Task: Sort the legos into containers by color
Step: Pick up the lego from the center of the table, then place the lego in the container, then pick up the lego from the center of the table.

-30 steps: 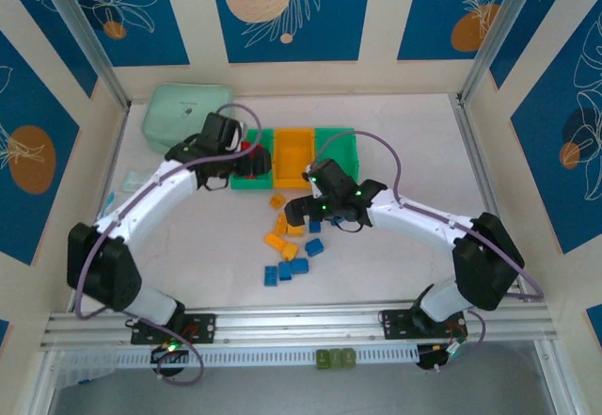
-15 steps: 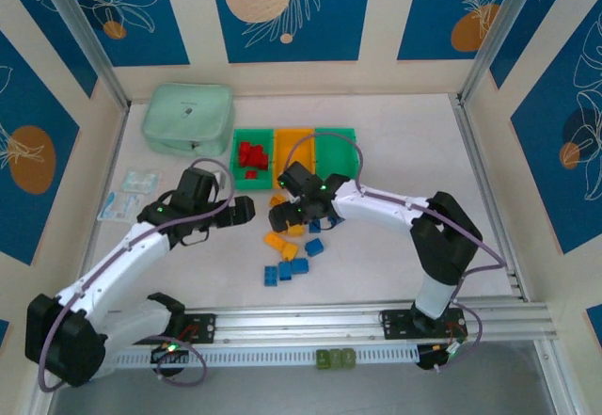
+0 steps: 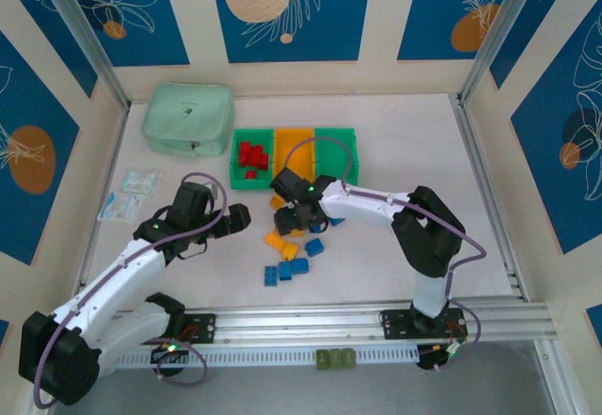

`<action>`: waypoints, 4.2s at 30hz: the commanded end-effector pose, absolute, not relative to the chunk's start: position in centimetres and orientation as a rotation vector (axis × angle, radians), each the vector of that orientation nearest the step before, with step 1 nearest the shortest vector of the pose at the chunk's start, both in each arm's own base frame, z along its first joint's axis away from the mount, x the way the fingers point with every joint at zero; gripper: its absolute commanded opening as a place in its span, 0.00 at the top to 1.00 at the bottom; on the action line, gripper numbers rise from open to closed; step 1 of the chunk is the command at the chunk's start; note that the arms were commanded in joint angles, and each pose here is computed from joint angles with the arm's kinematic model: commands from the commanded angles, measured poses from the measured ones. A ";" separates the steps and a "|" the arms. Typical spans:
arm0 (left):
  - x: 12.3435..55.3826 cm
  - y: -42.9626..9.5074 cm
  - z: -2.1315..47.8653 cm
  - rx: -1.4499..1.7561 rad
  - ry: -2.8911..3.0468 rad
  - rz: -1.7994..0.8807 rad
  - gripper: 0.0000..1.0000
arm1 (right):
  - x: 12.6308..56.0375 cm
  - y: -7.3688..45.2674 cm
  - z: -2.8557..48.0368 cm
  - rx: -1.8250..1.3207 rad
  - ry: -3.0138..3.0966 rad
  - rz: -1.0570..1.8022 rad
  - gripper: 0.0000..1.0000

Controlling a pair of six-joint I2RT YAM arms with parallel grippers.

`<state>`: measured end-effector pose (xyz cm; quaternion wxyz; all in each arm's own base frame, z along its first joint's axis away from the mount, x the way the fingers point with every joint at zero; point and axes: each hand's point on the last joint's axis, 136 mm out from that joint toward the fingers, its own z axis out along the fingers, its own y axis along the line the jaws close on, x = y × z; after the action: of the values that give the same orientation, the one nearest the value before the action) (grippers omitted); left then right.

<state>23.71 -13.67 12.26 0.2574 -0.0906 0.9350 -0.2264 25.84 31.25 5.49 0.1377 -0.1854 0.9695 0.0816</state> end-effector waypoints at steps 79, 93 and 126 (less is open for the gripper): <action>25.2 -15.1 14.1 -0.293 2.440 -0.751 0.01 | 29.5 28.8 6.9 -0.800 2.646 0.244 0.18; 24.6 -14.3 12.4 -0.331 2.479 -0.703 0.01 | 32.6 28.5 4.0 -0.739 2.689 0.079 0.16; 25.0 -14.1 13.3 -0.292 2.486 -0.657 0.01 | 31.0 30.9 3.8 -0.865 2.669 0.165 0.66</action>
<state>24.75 -14.25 11.94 0.2573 -0.1205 0.9258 -0.2495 31.93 30.99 2.48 0.1612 -0.3003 0.9388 0.0509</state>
